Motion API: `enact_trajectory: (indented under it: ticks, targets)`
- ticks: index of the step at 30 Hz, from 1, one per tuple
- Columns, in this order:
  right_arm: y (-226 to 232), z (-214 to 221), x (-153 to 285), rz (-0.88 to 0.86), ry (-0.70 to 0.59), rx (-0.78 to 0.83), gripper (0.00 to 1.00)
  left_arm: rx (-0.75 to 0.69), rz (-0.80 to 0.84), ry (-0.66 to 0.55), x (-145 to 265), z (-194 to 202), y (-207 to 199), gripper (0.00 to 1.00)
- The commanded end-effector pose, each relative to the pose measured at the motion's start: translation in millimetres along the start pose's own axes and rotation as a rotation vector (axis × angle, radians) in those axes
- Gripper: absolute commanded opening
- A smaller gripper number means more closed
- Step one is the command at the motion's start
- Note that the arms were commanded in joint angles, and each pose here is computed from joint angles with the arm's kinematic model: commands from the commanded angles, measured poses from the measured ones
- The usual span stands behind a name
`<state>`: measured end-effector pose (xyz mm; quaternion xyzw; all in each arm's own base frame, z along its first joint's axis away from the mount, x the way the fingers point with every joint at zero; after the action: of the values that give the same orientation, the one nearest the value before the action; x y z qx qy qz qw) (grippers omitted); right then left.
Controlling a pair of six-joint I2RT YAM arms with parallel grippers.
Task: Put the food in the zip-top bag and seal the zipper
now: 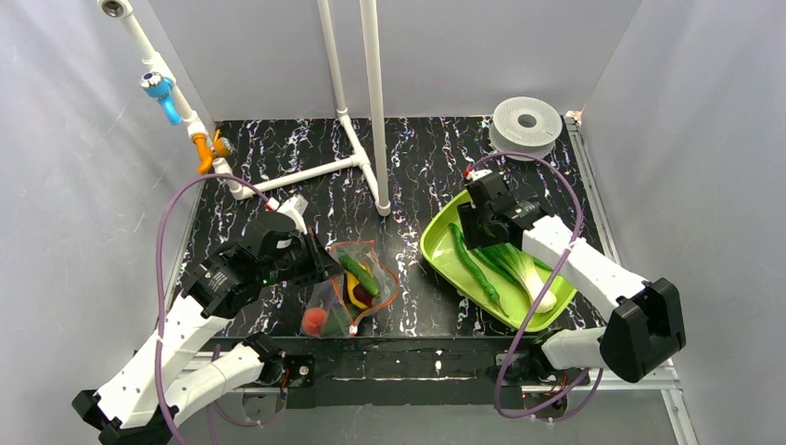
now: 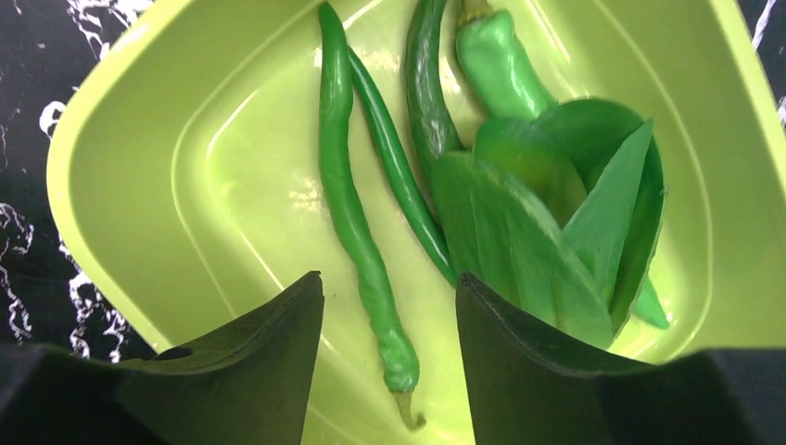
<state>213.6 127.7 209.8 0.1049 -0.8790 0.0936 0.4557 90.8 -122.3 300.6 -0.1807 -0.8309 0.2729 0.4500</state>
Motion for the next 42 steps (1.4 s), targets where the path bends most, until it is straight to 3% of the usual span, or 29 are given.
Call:
enact_trajectory:
  ticks: [1, 4, 10, 17, 21, 25, 29, 32, 33, 34, 38, 42]
  targets:
    - [-0.6, -3.6, 23.8, -0.009, 0.039, -0.076, 0.63, -0.018, -0.006, -0.005, 1.9, -3.1, -1.9, 0.0]
    - [-6.8, 6.7, 37.0, 0.008, 0.054, -0.155, 0.64, -0.052, -0.047, -0.022, 2.7, -8.1, -1.7, 0.0]
    - [-11.5, 26.1, 45.2, -0.133, 0.07, -0.368, 0.64, -0.17, -0.122, -0.071, -7.6, -20.5, 1.0, 0.0]
    - [-23.1, 66.8, 21.1, -0.017, 0.042, -0.569, 0.64, -0.258, -0.11, -0.061, -19.2, -23.4, 2.3, 0.0]
    - [-23.8, 85.8, 12.3, 0.005, 0.157, -0.62, 0.62, -0.286, -0.177, -0.043, -10.8, -32.5, -3.5, 0.0]
    - [-31.9, 97.9, 19.0, 0.154, 0.25, -0.648, 0.61, -0.338, -0.219, -0.024, -8.7, -41.5, -9.0, 0.0]
    - [-40.0, 92.9, 28.0, 0.208, 0.199, -0.737, 0.63, -0.372, -0.254, 0.056, -12.6, -46.2, -14.0, 0.0]
    - [-56.6, 93.1, 28.7, 0.319, 0.141, -0.785, 0.75, -0.38, -0.254, 0.093, -18.2, -49.3, -18.8, 0.0]
    - [-63.0, 93.7, 25.4, 0.343, 0.128, -0.795, 0.79, -0.39, -0.13, -0.055, -31.2, -69.3, -40.5, 0.0]
    - [-68.7, 93.5, 20.6, 0.339, 0.128, -0.824, 0.8, -0.393, -0.228, 0.082, -23.8, -54.2, -24.4, 0.0]
    - [-84.8, 85.1, 1.1, 0.263, 0.164, -0.938, 0.8, -0.433, -0.245, 0.124, -22.1, -57.4, -26.8, 0.0]
    - [-97.7, 60.5, -4.3, 0.259, 0.162, -0.917, 0.81, -0.452, -0.264, 0.131, -17.8, -59.9, -27.4, 0.0]
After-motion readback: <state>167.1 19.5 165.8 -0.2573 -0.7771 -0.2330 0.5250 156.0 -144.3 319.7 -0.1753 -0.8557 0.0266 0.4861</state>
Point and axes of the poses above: each gripper's point midway between its finger pads, its own x axis back along the fingers, its own y axis along the line the jaws close on, z = x × y, the point moved 10 cm from there along x, back along the fingers
